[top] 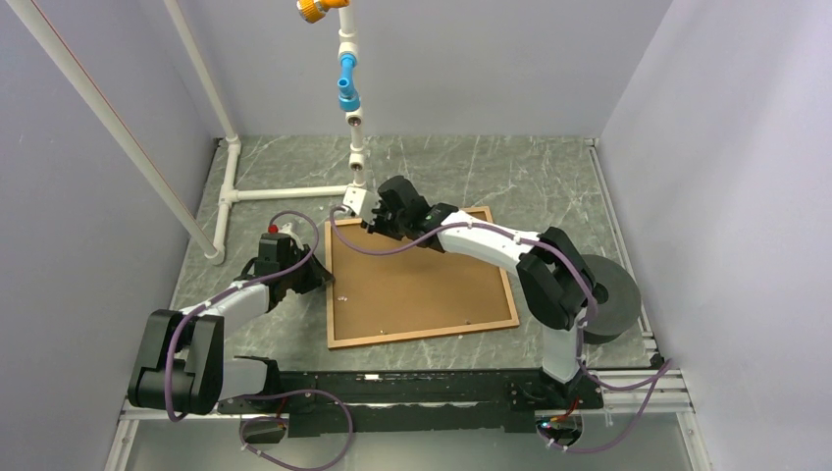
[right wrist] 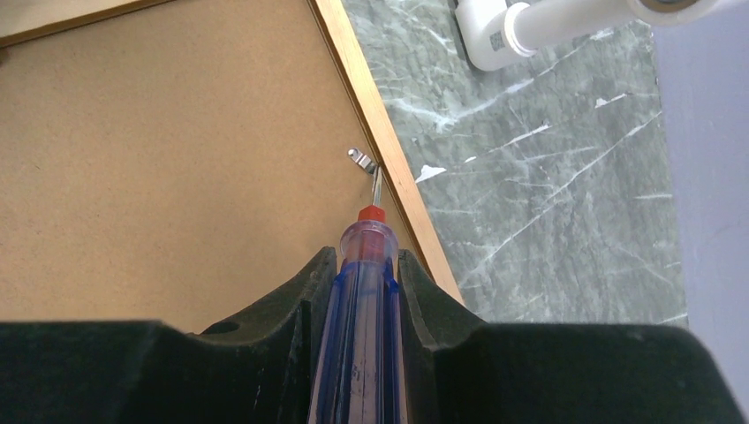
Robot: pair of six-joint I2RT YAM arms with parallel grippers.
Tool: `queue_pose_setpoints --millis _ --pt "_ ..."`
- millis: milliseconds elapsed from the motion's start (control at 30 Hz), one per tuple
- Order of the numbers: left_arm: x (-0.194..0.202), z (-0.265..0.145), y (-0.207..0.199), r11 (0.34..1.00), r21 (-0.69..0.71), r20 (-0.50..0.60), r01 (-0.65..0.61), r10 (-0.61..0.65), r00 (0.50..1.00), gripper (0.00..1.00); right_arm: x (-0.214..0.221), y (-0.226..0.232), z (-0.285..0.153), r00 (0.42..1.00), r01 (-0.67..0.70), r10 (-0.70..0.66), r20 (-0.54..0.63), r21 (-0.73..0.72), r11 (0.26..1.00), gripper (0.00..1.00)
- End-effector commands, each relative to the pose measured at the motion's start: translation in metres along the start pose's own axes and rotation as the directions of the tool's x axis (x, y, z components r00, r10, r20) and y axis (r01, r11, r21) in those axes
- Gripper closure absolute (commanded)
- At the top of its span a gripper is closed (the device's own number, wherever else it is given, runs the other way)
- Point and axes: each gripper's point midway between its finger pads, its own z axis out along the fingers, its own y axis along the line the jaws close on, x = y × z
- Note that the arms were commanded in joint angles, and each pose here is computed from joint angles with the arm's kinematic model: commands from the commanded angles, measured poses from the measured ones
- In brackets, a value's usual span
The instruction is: Take the photo out of the frame
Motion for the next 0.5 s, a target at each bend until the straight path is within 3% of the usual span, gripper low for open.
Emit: queue_pose_setpoints --millis 0,467 --pt "0.015 0.001 0.013 0.999 -0.044 -0.044 -0.003 0.002 0.999 1.00 0.038 0.003 -0.013 0.992 -0.016 0.013 -0.127 -0.022 1.000 1.00" --pt "0.015 0.002 0.013 0.999 -0.041 -0.047 -0.003 0.001 0.999 1.00 0.018 0.019 -0.011 0.998 -0.024 0.017 -0.058 -0.122 0.992 1.00"
